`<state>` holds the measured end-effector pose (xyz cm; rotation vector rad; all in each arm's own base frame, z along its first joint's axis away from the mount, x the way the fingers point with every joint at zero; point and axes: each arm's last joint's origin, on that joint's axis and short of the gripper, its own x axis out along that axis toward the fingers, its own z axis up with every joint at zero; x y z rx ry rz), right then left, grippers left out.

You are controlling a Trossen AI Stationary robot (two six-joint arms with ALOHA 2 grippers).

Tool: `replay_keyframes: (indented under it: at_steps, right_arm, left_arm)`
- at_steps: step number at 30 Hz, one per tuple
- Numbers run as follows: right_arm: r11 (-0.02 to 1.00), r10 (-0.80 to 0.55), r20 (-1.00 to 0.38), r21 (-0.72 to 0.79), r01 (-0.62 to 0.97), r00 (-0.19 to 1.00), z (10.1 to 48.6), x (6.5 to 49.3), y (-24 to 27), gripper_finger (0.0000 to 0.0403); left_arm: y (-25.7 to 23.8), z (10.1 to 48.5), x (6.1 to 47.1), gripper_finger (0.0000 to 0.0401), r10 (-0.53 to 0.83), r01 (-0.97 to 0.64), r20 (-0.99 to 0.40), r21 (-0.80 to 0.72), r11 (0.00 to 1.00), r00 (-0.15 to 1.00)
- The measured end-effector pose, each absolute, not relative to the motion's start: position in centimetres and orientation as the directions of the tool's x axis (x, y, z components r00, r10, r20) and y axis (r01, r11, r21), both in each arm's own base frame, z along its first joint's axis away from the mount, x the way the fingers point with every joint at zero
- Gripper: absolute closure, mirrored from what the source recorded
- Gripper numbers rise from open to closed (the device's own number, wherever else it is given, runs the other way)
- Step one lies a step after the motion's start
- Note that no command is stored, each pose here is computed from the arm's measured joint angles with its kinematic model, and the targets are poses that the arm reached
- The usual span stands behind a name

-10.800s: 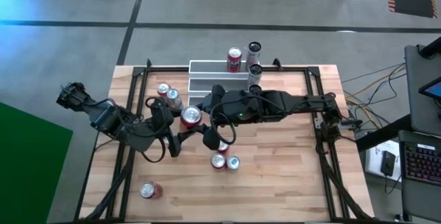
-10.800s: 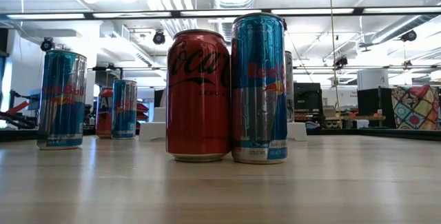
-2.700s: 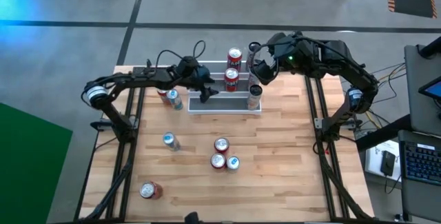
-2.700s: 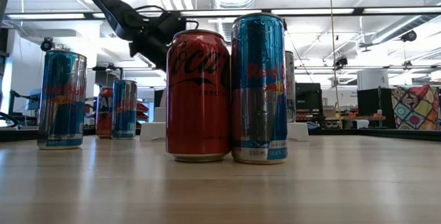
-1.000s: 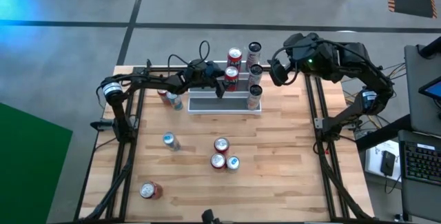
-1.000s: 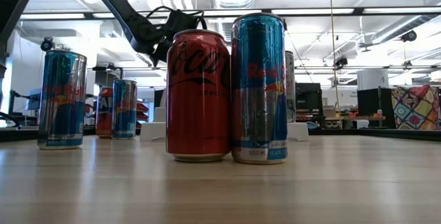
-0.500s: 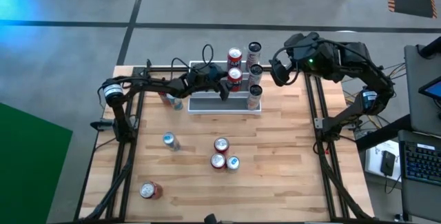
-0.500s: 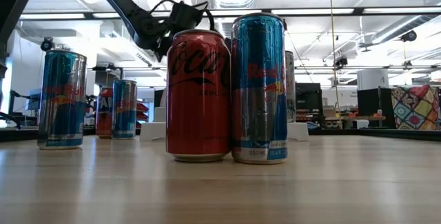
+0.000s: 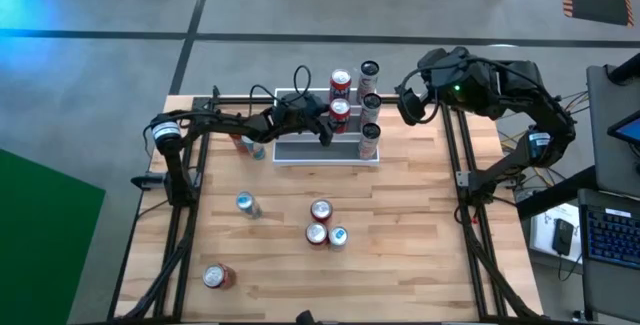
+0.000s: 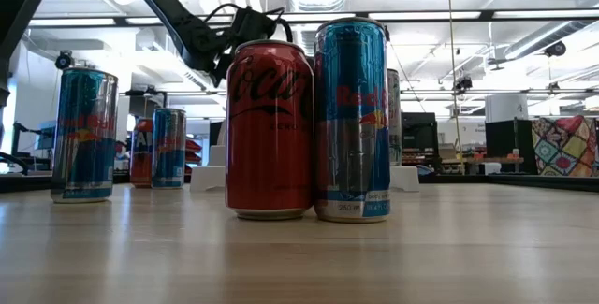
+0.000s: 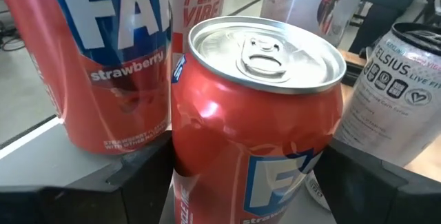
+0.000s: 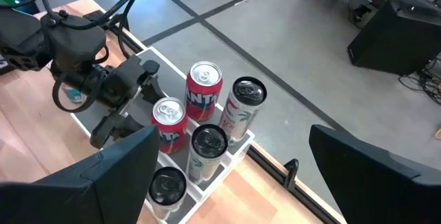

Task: Place canned beverage on shelf
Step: Put the bottom orange soda can on the middle tier of the shelf aligned with the other orange soda can, then put the orange soda can on the bottom tier of the shelf aligned with the other orange soda can

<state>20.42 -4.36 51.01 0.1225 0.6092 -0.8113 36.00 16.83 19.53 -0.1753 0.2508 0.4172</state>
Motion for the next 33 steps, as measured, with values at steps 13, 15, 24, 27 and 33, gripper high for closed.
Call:
replay_keyframes:
  at_steps: [13, 15, 24, 27, 33]
  right_arm:
    - [0.693, -0.641, -0.56, -0.126, 0.71, 0.526, 50.9, 20.4, -4.4, 0.004]
    - [0.693, -0.641, -0.561, -0.128, 0.71, 0.524, 50.9, 20.5, -4.4, 0.004]
    - [0.693, -0.64, -0.563, -0.13, 0.709, 0.522, 50.8, 20.5, -4.4, 0.004]
    - [0.693, -0.64, -0.564, -0.128, 0.71, 0.522, 50.8, 20.5, -4.4, 0.004]
    - [0.691, -0.637, -0.564, -0.117, 0.713, 0.525, 50.9, 20.1, -4.3, 0.004]
  left_arm:
    - [16.8, 19.5, 36.0, 0.0086, 0.377, -0.421, -0.277, -0.119, 0.899, 0.884]
    - [16.8, 19.5, 36.0, 0.0072, 0.376, -0.421, -0.281, -0.119, 0.899, 0.883]
    - [16.7, 20.4, 35.8, 0.0012, 0.379, -0.415, -0.259, -0.103, 0.904, 0.889]
    - [16.5, 20.9, 35.1, 0.0005, 0.394, -0.429, -0.322, -0.041, 0.903, 0.861]
    - [16.9, 21.7, 33.6, 0.0003, 0.424, -0.451, -0.398, 0.03, 0.892, 0.813]
